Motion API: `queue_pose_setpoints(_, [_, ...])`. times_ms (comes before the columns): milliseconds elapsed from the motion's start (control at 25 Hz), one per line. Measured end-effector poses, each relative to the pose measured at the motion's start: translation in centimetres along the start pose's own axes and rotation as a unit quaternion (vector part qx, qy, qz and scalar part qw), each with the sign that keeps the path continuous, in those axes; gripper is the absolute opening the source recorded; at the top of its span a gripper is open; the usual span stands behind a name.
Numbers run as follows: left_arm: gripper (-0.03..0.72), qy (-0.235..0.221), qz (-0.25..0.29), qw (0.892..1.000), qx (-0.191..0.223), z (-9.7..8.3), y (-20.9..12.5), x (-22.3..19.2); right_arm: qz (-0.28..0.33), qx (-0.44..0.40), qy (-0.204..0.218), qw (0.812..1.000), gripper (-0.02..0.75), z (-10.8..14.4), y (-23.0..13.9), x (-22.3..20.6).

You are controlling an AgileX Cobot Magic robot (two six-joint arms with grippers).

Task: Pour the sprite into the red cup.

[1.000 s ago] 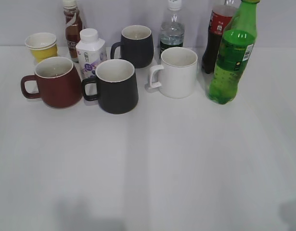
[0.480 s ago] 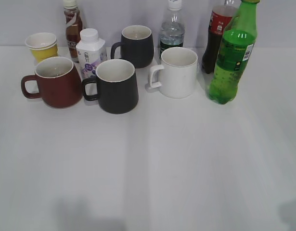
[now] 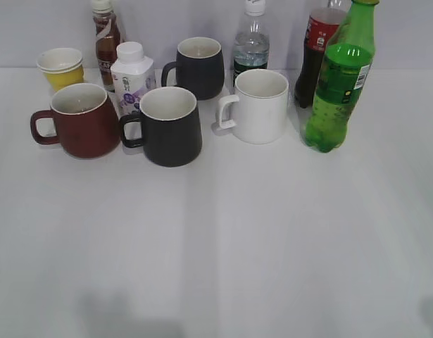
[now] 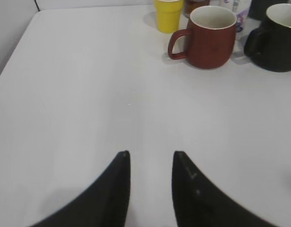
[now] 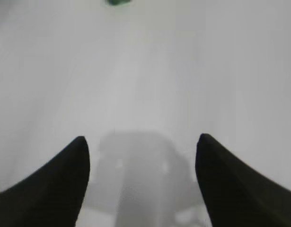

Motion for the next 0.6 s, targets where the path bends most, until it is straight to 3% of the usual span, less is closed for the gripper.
queue_pose_setpoints(200, [0.239,0.009,-0.001,1.000,0.004,0.2,0.0,0.0,-0.042,-0.015,-0.042,0.998,0.520,-0.6,0.1,1.3])
queue_pose_setpoints(600, [0.239,0.010,-0.001,1.000,0.004,0.2,0.0,0.0,-0.051,-0.014,-0.043,0.998,0.521,-0.6,0.1,1.6])
Point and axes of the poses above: a point on each arm's last joint axis where the gripper is mounted, x pointing back along that axis away from the gripper, z along the wrist's bending axis when the last joint is at zero, y = z × x, the point moved 10 cm from there along -x, pointing out along that axis toward the gripper, and after that the axes turned 8 degrees about x, right-handed, at the moved point
